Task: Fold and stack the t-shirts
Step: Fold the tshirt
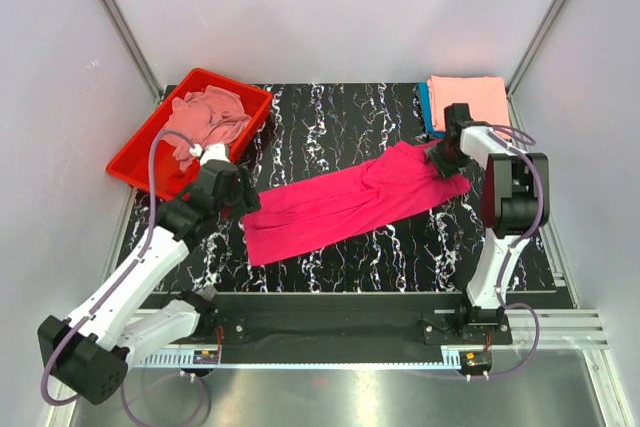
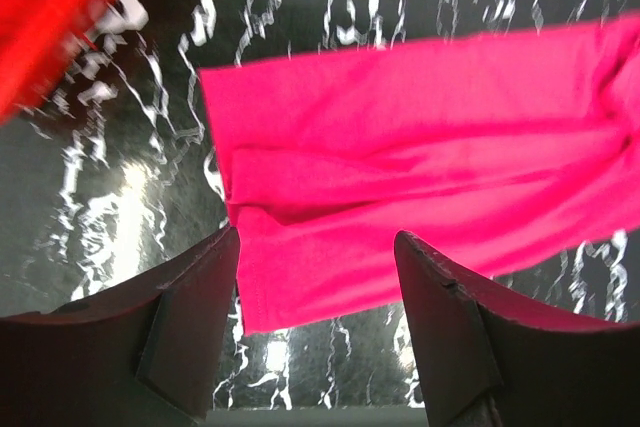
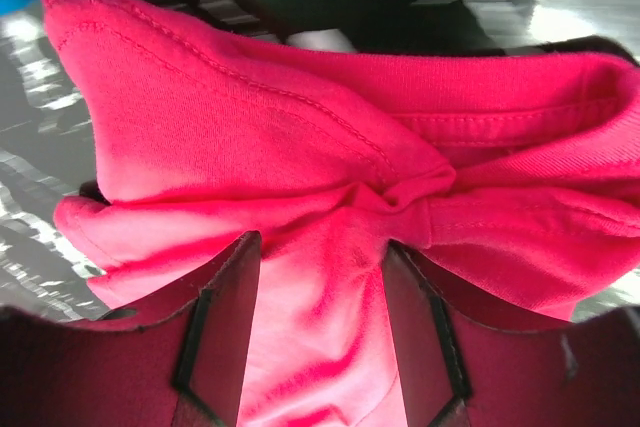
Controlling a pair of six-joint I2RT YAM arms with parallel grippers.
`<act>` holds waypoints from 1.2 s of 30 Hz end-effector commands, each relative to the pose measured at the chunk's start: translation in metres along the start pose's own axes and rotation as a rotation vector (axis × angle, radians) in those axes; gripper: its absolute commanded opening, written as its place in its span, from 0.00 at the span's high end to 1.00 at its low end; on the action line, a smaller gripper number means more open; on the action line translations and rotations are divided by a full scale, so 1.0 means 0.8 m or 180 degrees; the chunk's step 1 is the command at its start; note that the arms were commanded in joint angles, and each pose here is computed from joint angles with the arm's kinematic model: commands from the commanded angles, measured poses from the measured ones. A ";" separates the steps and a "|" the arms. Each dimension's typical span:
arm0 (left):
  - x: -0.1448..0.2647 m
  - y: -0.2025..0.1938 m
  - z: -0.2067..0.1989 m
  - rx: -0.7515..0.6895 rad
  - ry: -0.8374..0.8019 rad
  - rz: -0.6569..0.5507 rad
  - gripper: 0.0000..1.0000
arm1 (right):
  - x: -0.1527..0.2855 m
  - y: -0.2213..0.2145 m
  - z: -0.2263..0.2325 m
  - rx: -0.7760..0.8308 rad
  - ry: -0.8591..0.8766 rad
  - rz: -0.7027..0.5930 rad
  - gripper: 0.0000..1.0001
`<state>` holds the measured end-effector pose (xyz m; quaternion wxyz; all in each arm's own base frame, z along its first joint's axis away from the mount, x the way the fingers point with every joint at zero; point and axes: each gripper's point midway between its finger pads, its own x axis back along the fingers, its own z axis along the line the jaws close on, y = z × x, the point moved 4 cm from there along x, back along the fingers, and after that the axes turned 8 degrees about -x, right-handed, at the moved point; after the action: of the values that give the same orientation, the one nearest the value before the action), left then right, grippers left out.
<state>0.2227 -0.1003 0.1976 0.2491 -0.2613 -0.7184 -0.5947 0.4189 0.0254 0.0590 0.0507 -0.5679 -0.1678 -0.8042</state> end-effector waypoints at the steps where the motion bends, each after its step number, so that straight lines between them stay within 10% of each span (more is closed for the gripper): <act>1: -0.015 -0.023 -0.013 -0.0128 -0.0261 0.0133 0.31 | -0.023 -0.028 0.018 0.0278 0.0009 0.0068 0.42; 36: -0.038 -0.100 -0.017 -0.0153 -0.0352 0.0711 0.31 | -0.080 -0.087 0.251 0.1253 0.1260 0.0170 0.44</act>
<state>0.1806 -0.1173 0.1142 0.2909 -0.3703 -0.6802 -0.5617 0.6001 0.1527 0.0630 0.2073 -0.3719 -0.2657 -0.8649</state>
